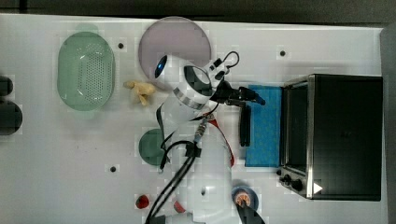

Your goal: Flap close oven.

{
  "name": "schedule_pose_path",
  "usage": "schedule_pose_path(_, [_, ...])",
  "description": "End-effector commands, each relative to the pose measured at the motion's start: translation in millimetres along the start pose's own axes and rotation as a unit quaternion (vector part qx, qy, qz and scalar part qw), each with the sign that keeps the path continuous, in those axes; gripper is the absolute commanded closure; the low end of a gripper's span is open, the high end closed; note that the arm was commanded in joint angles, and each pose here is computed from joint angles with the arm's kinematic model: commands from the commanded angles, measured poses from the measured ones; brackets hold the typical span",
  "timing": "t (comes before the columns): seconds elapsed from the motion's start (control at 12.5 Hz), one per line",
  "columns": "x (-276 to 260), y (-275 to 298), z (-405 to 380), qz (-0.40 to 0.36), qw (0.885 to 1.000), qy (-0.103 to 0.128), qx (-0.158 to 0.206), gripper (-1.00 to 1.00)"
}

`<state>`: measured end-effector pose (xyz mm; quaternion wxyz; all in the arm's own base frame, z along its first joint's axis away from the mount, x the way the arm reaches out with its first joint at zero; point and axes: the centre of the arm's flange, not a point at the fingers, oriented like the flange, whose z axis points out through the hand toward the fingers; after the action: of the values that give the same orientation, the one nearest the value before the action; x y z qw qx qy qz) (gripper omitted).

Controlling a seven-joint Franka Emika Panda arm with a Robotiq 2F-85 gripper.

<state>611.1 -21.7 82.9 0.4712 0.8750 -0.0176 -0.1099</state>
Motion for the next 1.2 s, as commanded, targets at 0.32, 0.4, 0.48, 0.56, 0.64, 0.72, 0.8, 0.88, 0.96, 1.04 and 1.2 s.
schedule_pose_path(0.32, [13.8, -18.1, -9.2, 0.081, 0.991, 0.065, -0.081, -1.0])
schedule_pose_path(0.4, [15.0, -18.3, -5.0, 0.079, 0.99, 0.07, -0.088, -1.0])
schedule_pose_path(0.48, [14.7, -18.6, -0.8, 0.079, 0.991, 0.067, -0.09, -1.0])
schedule_pose_path(0.56, [14.6, -18.8, 1.0, 0.078, 0.991, 0.066, -0.091, -1.0])
schedule_pose_path(0.64, [15.8, -17.0, 1.0, 0.08, 0.99, 0.066, -0.091, -1.0])
schedule_pose_path(0.72, [16.1, -16.4, 0.7, 0.081, 0.99, 0.066, -0.092, -0.9])
schedule_pose_path(0.8, [15.5, -17.5, 1.3, 0.08, 0.99, 0.066, -0.093, -0.67])
schedule_pose_path(0.88, [15.0, -19.0, 1.7, 0.079, 0.99, 0.065, -0.093, -0.41])
schedule_pose_path(0.96, [14.9, -20.4, -0.6, 0.078, 0.991, 0.067, -0.091, -0.16])
schedule_pose_path(1.04, [13.5, -23.3, -1.7, 0.075, 0.991, 0.066, -0.088, 0.07])
schedule_pose_path(1.2, [13.7, -23.3, -1.0, 0.075, 0.992, 0.066, -0.074, 0.51])
